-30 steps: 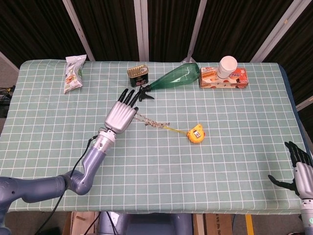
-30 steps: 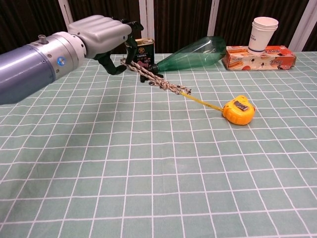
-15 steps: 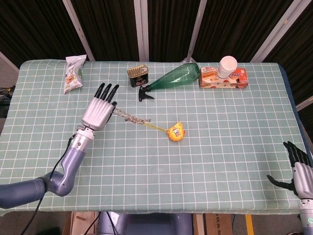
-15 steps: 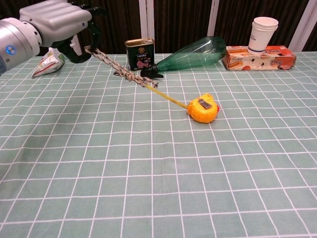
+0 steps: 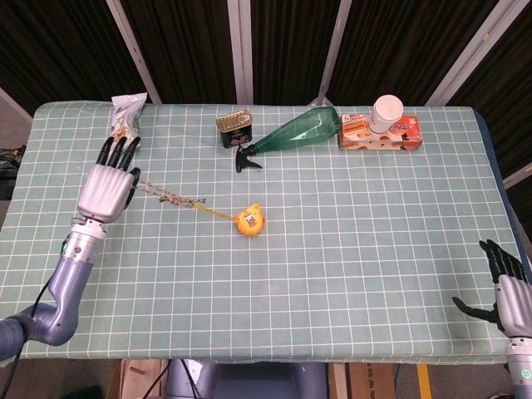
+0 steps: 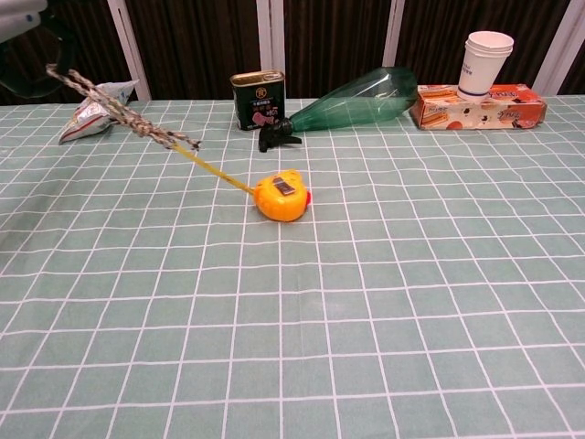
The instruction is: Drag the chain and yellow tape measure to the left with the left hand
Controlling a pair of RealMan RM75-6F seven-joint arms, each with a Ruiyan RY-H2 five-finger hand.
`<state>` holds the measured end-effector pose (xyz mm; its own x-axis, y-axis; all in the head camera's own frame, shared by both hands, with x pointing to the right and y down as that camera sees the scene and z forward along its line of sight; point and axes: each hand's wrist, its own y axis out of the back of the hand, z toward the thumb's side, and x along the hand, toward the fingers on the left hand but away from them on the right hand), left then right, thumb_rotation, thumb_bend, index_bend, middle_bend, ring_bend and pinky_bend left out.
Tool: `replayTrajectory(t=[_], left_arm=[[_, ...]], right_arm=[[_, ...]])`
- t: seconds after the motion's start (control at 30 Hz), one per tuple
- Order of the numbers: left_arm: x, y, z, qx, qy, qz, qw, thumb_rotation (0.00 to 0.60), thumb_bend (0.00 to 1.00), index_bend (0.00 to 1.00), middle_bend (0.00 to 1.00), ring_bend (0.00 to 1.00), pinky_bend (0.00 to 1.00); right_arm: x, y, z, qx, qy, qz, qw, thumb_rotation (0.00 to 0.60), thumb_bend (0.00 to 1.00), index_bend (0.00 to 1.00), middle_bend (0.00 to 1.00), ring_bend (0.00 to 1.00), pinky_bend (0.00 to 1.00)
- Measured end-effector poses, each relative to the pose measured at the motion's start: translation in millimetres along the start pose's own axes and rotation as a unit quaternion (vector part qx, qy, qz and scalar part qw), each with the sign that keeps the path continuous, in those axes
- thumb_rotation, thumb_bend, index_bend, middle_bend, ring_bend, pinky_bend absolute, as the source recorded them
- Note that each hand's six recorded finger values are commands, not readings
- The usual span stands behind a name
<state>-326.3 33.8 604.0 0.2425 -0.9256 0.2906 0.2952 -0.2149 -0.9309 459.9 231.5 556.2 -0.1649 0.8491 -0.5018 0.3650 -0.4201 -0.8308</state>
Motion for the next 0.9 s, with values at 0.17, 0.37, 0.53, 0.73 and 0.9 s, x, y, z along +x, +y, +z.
replayTrajectory(t=[0.17, 0.37, 0.53, 0.73, 0.9], left_arm=[[-11.7, -4.9, -22.6, 0.008, 0.019, -0.007, 0.9998, 0.600, 0.54, 0.59, 0.00, 0.00, 0.00], [-20.2, -8.7, -45.2, 0.021, 0.041, -0.013, 0.9989, 0.600, 0.54, 0.59, 0.00, 0.00, 0.00], [-26.8, -9.5, -71.3, 0.032, 0.071, -0.014, 0.9969, 0.600, 0.54, 0.59, 0.00, 0.00, 0.00], [-32.9, -5.7, -99.9, 0.047, 0.101, -0.011, 0.9938, 0.600, 0.54, 0.59, 0.00, 0.00, 0.00], [-40.1, -4.3, -119.4, 0.057, 0.122, -0.013, 0.9908, 0.600, 0.54, 0.59, 0.00, 0.00, 0.00]], right_arm=[[0.0, -0.2, 0.4, 0.000, 0.001, 0.000, 1.0000, 0.600, 0.18, 0.00, 0.00, 0.00, 0.00], [-0.1, -0.7, 0.9, 0.001, 0.001, 0.000, 1.0000, 0.600, 0.18, 0.00, 0.00, 0.00, 0.00], [-0.2, -0.6, 0.7, 0.002, 0.001, -0.001, 1.0000, 0.600, 0.18, 0.00, 0.00, 0.00, 0.00], [-0.3, -0.8, 0.7, 0.002, 0.001, -0.001, 1.0000, 0.600, 0.18, 0.00, 0.00, 0.00, 0.00], [-0.5, -1.2, 1.1, 0.002, 0.001, 0.000, 1.0000, 0.600, 0.18, 0.00, 0.00, 0.00, 0.00]])
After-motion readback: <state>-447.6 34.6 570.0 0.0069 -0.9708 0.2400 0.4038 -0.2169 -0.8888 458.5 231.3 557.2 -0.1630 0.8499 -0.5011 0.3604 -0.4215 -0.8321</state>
